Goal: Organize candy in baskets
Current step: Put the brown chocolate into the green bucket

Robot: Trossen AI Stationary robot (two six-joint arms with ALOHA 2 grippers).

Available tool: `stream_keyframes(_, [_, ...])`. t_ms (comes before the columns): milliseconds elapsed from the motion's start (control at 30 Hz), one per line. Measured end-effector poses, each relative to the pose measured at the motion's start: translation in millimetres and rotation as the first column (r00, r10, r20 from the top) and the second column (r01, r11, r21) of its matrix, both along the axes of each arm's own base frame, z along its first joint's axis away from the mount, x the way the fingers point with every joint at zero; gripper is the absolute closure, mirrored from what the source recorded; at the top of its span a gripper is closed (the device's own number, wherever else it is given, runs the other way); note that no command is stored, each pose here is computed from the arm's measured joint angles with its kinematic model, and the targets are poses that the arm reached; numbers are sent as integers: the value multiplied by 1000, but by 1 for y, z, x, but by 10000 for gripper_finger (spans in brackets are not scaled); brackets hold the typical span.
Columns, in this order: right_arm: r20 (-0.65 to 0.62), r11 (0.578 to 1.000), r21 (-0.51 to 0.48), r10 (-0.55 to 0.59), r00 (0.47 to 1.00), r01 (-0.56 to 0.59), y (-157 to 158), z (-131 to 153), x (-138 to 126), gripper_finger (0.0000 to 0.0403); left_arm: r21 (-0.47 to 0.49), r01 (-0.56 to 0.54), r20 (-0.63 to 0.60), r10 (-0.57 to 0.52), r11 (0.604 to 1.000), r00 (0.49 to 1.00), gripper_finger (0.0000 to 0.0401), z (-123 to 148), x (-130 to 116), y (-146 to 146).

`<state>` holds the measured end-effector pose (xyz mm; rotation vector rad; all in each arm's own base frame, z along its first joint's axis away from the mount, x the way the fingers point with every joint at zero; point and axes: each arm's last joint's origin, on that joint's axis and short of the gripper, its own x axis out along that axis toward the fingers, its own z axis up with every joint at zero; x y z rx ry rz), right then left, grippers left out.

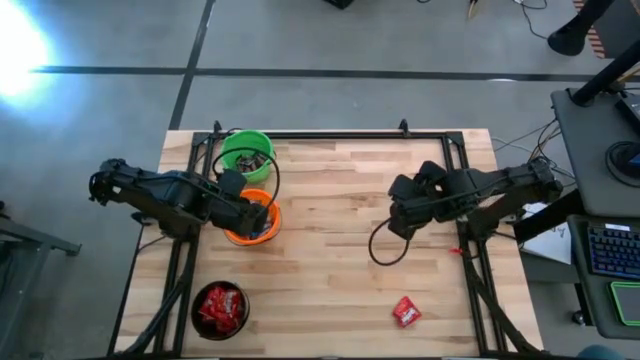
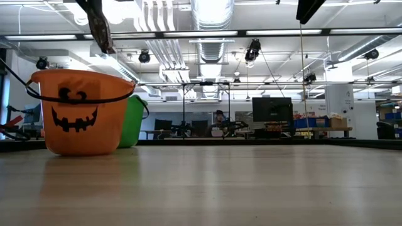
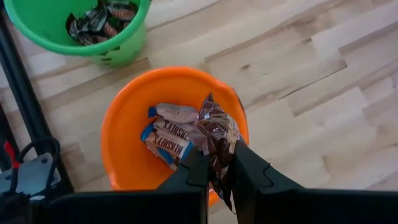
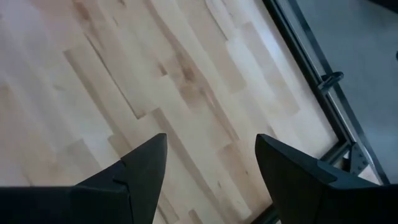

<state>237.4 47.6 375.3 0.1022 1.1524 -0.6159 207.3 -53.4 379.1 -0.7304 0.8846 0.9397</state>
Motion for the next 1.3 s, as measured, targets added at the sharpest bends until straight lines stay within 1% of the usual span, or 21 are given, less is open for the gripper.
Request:
stream_keyframes(133, [3, 999, 4, -32, 999, 32, -6, 0, 1, 165, -28, 6, -3, -6, 1000, 1000, 393, 0, -3, 0])
stream_keyframes(300, [21, 995, 14, -96, 995, 96, -15, 0, 3, 165, -26, 18, 14, -18, 1000, 1000, 393, 5, -9, 3])
stream_keyframes(433, [45, 987, 25, -159, 986, 158, -24, 0, 6, 165, 36, 17, 48, -18, 999, 999, 393, 11, -17, 11])
stream_keyframes(533, [79, 981, 36, -191, 979, 188, -31, 0, 10, 165, 94, 5, 59, -11, 996, 998, 393, 17, -22, 24])
stream_keyframes(667, [98, 975, 43, -221, 970, 218, -38, -2, 18, 165, 144, -11, 35, 6, 989, 999, 393, 23, -31, 48])
stream_keyframes(933, [96, 953, 53, -303, 948, 299, -52, -6, 22, 165, 223, -34, -83, 53, 974, 995, 393, 27, -44, 94])
stream_keyframes(1000, [94, 951, 52, -310, 946, 306, -55, -6, 22, 165, 222, -28, -114, 55, 975, 992, 393, 27, -46, 103])
stream_keyframes(1100, [74, 960, 42, -280, 957, 278, -55, -6, 22, 165, 207, -10, -146, 41, 978, 988, 393, 26, -47, 114])
stream_keyframes(1200, [66, 965, 32, -262, 963, 260, -55, -6, 22, 165, 196, 21, -167, 12, 980, 986, 393, 24, -43, 122])
stream_keyframes(1300, [63, 961, 26, -277, 959, 276, -60, -6, 21, 165, 191, 41, -175, -7, 981, 984, 393, 22, -38, 130])
